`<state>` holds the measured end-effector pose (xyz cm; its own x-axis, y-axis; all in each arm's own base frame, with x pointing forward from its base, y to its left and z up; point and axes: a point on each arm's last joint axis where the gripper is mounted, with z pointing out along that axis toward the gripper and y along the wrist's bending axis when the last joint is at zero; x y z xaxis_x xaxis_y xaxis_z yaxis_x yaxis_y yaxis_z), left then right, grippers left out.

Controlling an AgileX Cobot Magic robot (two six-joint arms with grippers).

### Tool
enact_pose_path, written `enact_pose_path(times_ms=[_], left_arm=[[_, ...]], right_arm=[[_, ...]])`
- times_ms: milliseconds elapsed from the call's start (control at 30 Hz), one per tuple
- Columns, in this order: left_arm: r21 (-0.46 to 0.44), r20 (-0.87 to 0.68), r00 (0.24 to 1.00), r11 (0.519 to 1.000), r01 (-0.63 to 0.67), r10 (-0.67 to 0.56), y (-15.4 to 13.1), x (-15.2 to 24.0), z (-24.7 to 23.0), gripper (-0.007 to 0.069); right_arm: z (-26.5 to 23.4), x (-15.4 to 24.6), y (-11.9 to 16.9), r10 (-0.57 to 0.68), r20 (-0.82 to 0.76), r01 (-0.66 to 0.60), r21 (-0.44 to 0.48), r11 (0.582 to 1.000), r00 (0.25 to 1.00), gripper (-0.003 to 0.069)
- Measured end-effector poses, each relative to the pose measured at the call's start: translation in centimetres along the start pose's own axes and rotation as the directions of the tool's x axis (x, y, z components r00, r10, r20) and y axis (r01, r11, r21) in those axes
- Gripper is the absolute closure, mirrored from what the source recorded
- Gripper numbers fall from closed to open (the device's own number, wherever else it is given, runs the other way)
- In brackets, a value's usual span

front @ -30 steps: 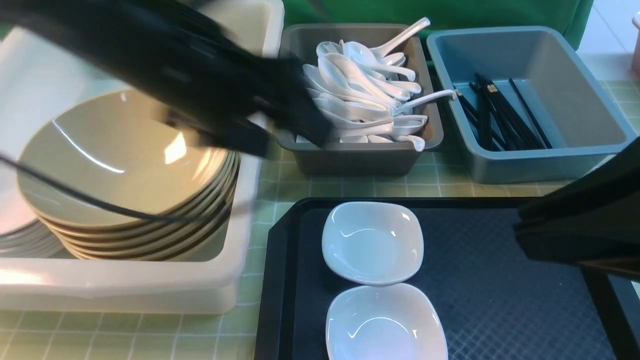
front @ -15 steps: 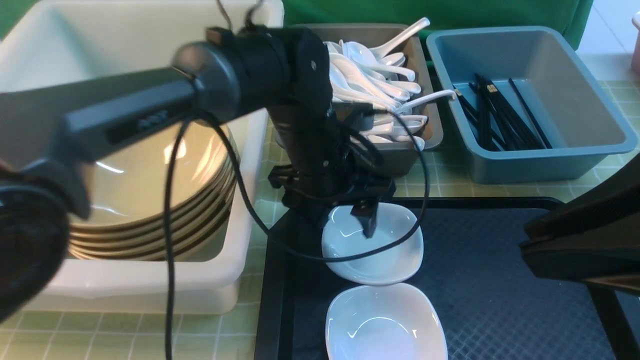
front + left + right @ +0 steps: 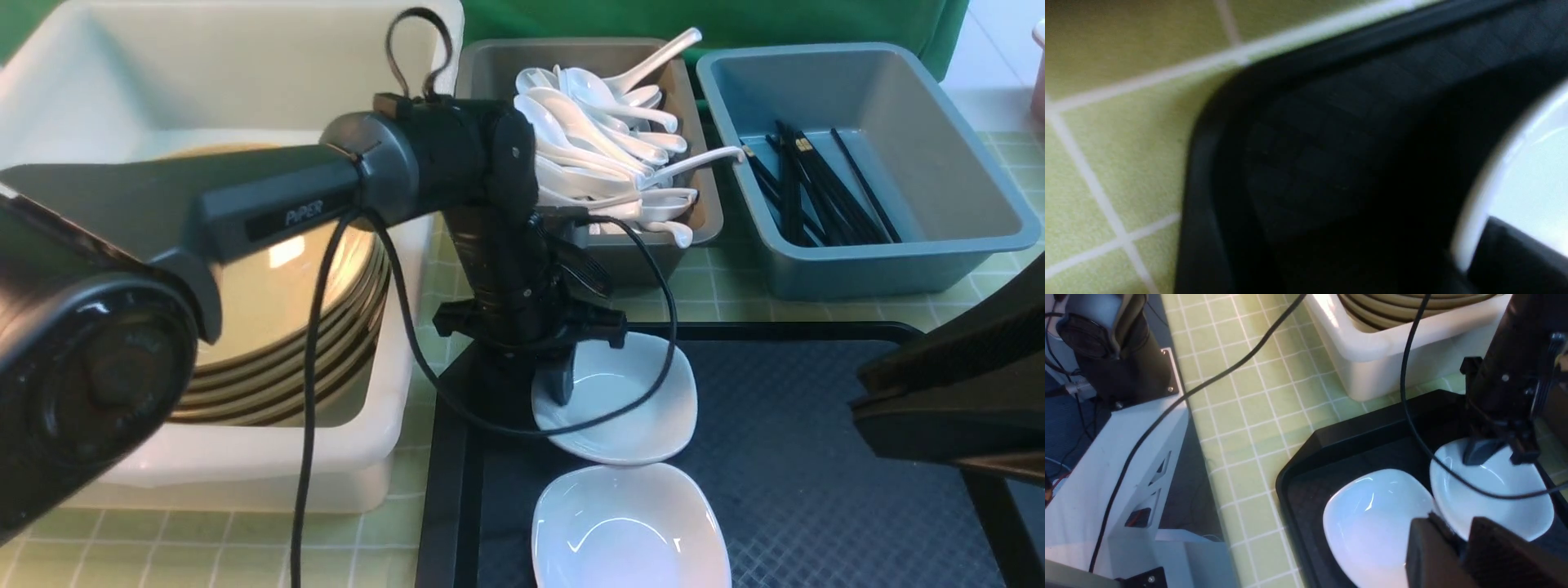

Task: On green table put chopsticks spoon bowls plates into blue grey white boxes.
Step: 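Grasp the small white bowl on the black tray by its rim with the left gripper, then place the white bowl into the white bin with the other dishes with the left gripper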

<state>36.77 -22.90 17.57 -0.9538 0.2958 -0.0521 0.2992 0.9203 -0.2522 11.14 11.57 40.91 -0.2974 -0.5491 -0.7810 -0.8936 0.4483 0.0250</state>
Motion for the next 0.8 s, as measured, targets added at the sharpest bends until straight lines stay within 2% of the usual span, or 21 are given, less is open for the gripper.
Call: enact_pose_path(times_ms=[133,300,467,600,633,667,767,800], left_arm=[[0.059,0.025,1.000,0.998,-0.021,0.019,0.2,0.1,-1.9,0.0611],[0.126,0.112,0.990,0.987,-0.097,0.083,-0.9,0.9,-6.4,0.0610],[0.124,0.311,0.940,0.975,-0.187,0.140,-2.2,4.3,-15.8,0.0610],[0.106,0.415,0.902,0.979,-0.176,0.117,-0.6,7.2,-21.5,0.0610],[0.090,0.487,0.870,0.986,-0.137,0.076,1.1,9.2,-24.9,0.0610],[0.089,0.494,0.866,0.987,-0.131,0.071,1.3,9.4,-25.2,0.0610],[0.044,0.613,0.789,0.999,0.015,-0.039,5.7,13.5,-30.4,0.0610],[0.040,0.624,0.779,0.998,0.042,-0.057,6.4,13.7,-30.8,0.0610]], right_arm=[[0.0,0.0,0.0,0.000,0.001,0.000,0.001,1.000,1.000,0.0517],[0.0,-0.1,-0.1,-0.001,0.013,0.001,0.008,1.000,1.000,0.0515],[0.0,-0.6,-0.4,-0.008,0.068,0.005,0.044,0.999,0.998,0.0510],[-0.1,-1.0,-0.6,-0.055,0.110,0.047,0.074,0.996,0.992,0.0510],[-0.1,-1.3,-0.8,-0.085,0.132,0.073,0.093,0.993,0.988,0.0510],[-0.1,-1.3,-0.8,-0.086,0.134,0.074,0.094,0.993,0.987,0.0510],[0.7,-1.8,-1.2,-0.136,0.150,0.123,0.095,0.988,0.979,0.0525],[0.7,-1.8,-1.2,-0.138,0.152,0.124,0.094,0.988,0.979,0.0529]])
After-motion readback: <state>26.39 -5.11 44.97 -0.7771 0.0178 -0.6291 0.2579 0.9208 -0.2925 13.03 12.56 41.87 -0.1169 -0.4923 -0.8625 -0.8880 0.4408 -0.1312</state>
